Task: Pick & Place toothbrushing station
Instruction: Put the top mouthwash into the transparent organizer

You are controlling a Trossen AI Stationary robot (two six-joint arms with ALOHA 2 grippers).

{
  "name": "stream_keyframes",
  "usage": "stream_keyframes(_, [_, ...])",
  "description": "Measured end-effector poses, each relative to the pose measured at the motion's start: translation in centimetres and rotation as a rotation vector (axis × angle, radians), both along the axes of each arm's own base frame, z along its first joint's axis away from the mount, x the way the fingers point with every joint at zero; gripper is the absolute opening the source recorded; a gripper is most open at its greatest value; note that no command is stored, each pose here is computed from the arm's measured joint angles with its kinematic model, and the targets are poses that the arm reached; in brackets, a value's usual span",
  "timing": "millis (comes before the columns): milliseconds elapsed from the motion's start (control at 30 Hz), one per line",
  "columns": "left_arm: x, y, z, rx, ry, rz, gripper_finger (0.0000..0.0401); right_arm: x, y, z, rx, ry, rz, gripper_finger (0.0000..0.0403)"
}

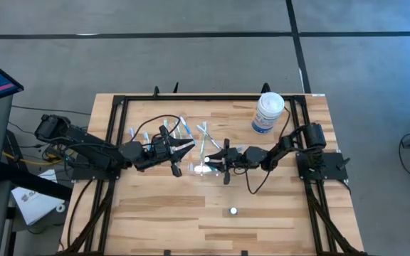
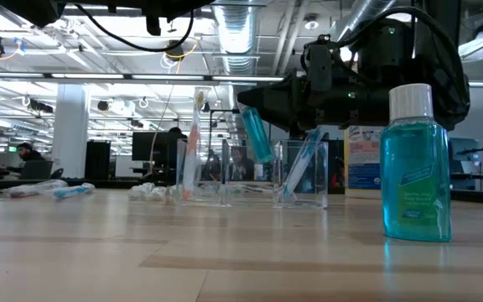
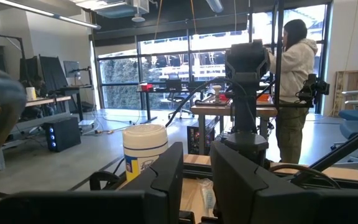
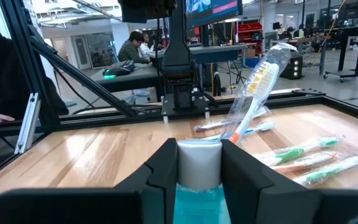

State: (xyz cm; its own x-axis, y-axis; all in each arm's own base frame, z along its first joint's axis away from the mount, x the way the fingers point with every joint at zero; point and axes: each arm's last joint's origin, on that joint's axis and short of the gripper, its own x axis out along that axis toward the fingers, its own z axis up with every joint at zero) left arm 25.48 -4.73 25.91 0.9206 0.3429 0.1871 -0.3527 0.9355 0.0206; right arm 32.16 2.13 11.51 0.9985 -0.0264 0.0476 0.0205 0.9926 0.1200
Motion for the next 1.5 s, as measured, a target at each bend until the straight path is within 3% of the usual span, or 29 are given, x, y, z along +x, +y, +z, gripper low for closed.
stream_keyframes(600, [0.0,0.0,0.0,0.0,0.0,0.0,0.0076,0.6,-0.4,-0.9,-0.015,0.032,-0.017,0.0092])
stream_keyframes(800, [0.0,0.0,0.0,0.0,0.0,0.0,0.0076,0.9,-0.5,-1.4,-0.008,-0.026,-0.018,0.0085])
stream_keyframes(1500, [0.0,0.0,0.0,0.0,0.0,0.0,0.0076,0.9,-0.5,-2.0,-0.005,0.037,-0.017,0.0094])
